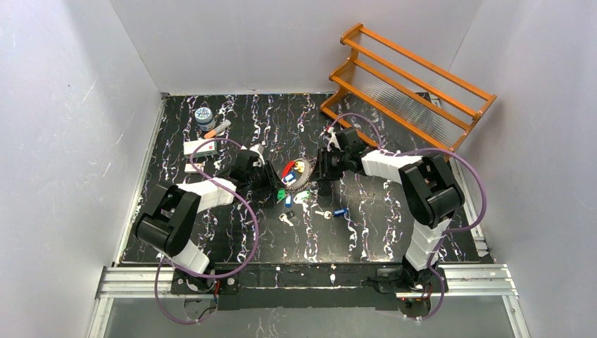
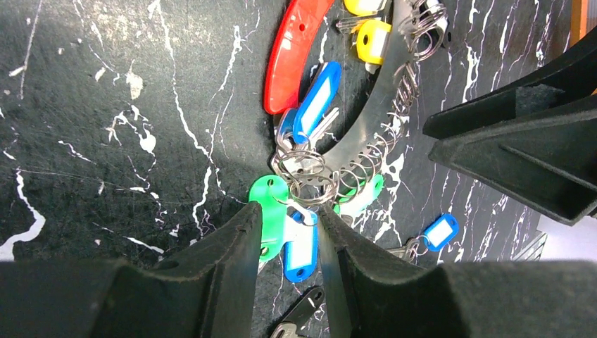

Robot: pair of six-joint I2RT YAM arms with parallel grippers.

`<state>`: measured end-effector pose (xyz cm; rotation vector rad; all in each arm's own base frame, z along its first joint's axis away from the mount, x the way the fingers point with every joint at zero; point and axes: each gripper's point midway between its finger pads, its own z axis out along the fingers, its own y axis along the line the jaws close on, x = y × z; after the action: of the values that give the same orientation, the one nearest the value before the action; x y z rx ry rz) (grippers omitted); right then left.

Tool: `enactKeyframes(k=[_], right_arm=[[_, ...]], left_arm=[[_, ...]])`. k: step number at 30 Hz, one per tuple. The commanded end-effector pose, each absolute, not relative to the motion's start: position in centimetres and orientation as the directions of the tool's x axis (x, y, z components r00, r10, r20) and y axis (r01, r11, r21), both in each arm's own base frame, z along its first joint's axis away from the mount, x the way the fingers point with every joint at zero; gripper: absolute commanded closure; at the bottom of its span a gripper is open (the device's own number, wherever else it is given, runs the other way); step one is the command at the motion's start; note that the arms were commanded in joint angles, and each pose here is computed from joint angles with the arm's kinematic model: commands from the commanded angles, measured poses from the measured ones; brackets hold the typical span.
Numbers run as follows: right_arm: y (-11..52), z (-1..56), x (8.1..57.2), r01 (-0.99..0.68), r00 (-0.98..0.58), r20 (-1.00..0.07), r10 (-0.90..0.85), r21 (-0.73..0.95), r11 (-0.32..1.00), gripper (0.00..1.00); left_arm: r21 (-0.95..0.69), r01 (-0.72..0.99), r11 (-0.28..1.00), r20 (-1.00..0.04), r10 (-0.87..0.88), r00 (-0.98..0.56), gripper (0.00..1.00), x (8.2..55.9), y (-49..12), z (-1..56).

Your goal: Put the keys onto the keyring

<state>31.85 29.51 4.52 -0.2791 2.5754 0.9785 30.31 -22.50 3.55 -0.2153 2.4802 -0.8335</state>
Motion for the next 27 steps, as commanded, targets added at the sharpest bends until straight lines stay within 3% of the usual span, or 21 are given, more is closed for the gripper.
enactKeyframes(k=[1,6,12,22,27], right_arm=[[30.2,6.5,31.7,-0.318,-0.903,-0.43,-0.007,0.657,0.684,0.53],[29.5,6.9,32.3,-0.278,-0.912,-0.406,0.056,0.715,0.641,0.53],[29.9,6.5,32.6,-0.264,-0.927,-0.37,0.059,0.758,0.596,0.68],[31.0,4.4,32.0,-0.203,-0.961,-0.271,0.047,0.813,0.546,0.63],[31.1,3.7,32.4,-0.198,-0.962,-0.27,0.049,0.806,0.558,0.71]], left_arm=[[-0.612,0.035,0.79,-0.43,-0.295,-0.853,0.66,29.7,-22.5,4.5],[-0.609,0.042,0.792,-0.445,-0.297,-0.845,0.67,29.6,-22.3,5.0],[-0.602,0.053,0.797,-0.472,-0.301,-0.829,0.66,29.4,-21.8,5.6],[-0.601,0.048,0.798,-0.472,-0.305,-0.827,0.66,29.2,-21.6,5.7],[-0.601,0.052,0.798,-0.475,-0.304,-0.826,0.66,29.4,-21.7,5.9]])
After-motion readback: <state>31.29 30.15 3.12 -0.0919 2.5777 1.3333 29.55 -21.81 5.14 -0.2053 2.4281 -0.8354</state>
